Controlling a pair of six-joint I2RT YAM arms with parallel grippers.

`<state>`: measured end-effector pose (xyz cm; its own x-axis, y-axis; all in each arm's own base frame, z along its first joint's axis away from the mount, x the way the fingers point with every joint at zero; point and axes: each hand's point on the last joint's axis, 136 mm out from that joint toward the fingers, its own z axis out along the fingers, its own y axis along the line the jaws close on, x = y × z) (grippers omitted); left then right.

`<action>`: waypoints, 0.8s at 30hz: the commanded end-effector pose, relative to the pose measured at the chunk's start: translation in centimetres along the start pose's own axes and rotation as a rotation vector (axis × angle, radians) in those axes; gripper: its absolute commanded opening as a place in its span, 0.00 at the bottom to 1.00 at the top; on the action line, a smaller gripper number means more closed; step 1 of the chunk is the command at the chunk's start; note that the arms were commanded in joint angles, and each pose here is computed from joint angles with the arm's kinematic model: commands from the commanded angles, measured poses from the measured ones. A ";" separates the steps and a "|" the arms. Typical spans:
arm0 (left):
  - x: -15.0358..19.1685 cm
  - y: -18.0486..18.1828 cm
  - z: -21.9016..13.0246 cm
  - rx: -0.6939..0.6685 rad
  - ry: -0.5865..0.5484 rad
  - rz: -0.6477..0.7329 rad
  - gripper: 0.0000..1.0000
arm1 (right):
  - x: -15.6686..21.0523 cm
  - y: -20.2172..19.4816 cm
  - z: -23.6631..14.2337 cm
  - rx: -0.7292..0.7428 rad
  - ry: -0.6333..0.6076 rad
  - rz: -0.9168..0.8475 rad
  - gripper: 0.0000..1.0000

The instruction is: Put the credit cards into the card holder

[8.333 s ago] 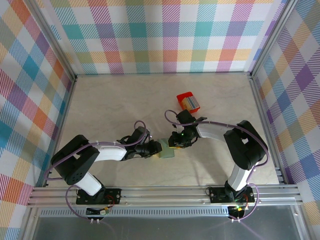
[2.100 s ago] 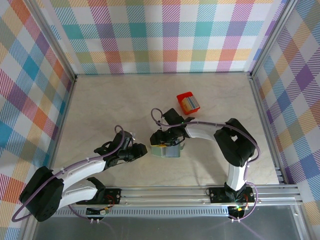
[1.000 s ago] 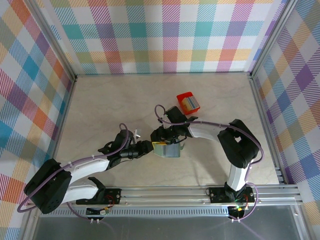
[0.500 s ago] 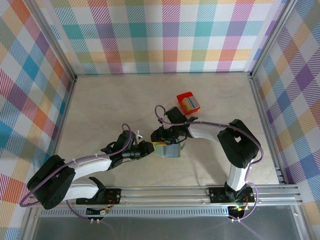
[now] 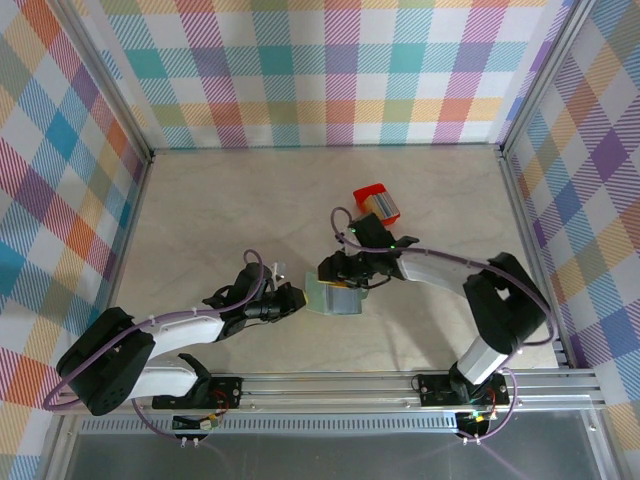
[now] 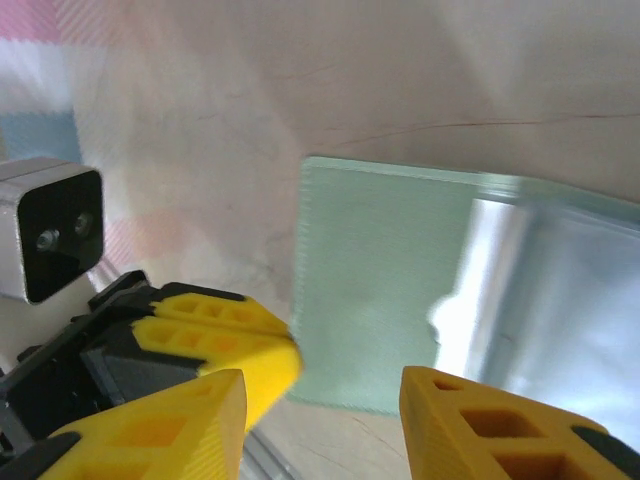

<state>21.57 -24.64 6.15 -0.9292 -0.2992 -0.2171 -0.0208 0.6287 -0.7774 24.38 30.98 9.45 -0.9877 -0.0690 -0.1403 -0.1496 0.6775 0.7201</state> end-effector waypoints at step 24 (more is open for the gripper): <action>-0.1 0.7 0.3 -0.040 -0.011 0.039 0.12 | 1.3 -6.6 -0.6 0.362 0.026 0.017 0.47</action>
<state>21.76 -24.36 5.65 -0.9256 -0.2947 -0.2374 -0.0123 0.6505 -0.7594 23.56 25.96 4.74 -0.9940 -0.0599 -0.0910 -0.0954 0.8820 0.4615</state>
